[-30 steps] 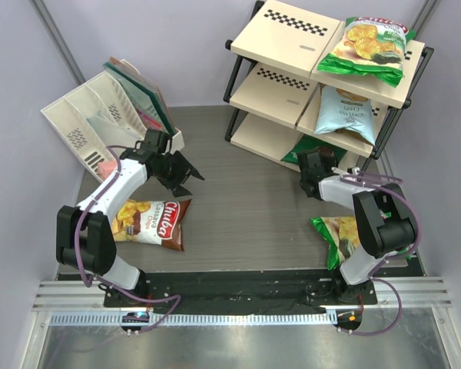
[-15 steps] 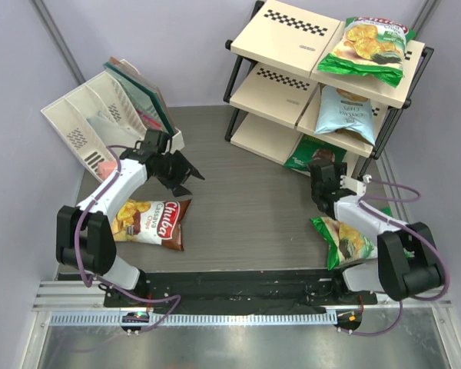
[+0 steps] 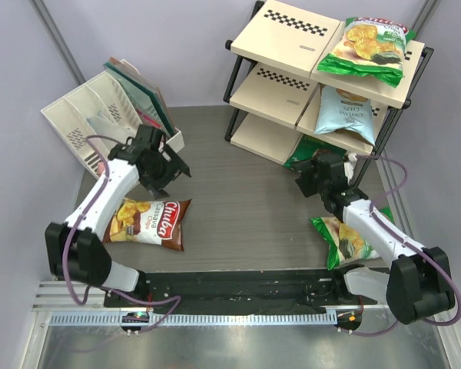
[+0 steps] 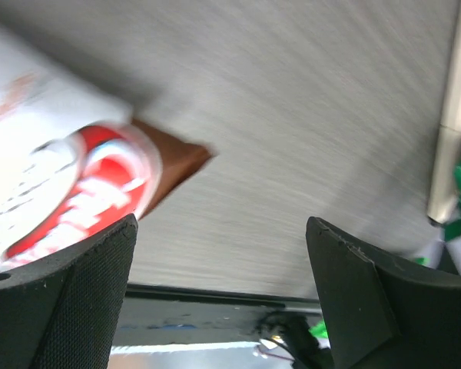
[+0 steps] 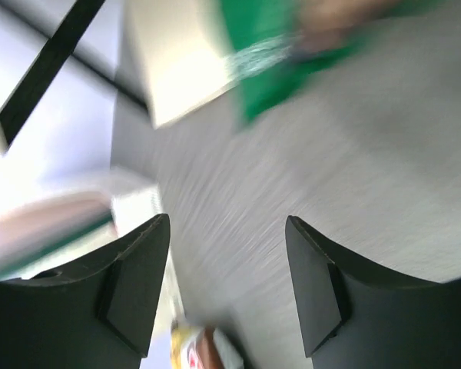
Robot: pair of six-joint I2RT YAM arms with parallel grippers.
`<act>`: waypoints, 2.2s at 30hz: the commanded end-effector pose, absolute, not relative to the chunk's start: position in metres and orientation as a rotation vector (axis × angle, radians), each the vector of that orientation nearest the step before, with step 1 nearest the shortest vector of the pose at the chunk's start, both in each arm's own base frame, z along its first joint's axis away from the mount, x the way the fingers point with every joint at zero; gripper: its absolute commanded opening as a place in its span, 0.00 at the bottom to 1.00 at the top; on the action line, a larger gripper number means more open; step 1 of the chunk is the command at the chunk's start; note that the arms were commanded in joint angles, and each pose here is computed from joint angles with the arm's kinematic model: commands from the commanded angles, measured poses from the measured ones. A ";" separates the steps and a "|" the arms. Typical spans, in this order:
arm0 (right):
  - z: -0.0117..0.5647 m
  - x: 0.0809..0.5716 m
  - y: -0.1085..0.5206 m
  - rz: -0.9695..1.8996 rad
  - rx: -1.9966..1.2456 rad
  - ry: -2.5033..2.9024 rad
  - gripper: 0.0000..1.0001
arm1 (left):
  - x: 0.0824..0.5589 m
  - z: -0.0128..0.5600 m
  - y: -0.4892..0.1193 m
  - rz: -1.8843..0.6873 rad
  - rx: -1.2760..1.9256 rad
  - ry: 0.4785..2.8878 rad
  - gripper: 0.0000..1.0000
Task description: Place and organize the chips bags onto the shelf
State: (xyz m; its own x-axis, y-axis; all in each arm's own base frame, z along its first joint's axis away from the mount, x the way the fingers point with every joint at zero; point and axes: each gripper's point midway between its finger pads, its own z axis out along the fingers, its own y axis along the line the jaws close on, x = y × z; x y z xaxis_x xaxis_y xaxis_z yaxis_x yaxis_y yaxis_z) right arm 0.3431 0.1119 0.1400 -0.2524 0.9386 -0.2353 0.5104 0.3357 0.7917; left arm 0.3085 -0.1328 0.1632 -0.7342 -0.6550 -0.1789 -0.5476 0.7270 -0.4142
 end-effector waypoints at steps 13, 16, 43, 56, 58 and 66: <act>0.193 0.399 0.238 1.253 0.542 2.145 0.63 | 0.184 0.155 -0.036 -0.088 -1.303 2.384 0.97; 0.208 0.401 0.255 1.308 0.433 2.141 0.63 | 0.175 0.139 -0.033 -0.089 -1.400 2.353 0.97; 0.214 0.335 0.349 1.668 0.188 2.243 0.59 | 0.165 0.119 0.029 0.162 -1.694 2.175 0.98; 0.226 0.329 0.382 1.795 0.088 2.239 0.58 | 0.168 0.096 0.034 0.144 -1.693 2.184 0.95; 0.231 0.329 0.383 1.810 0.081 2.226 0.58 | 0.174 0.096 0.033 0.117 -1.682 2.177 0.95; 0.248 0.329 0.389 1.863 -0.014 2.206 0.56 | 0.215 0.116 0.040 0.089 -1.642 2.147 0.94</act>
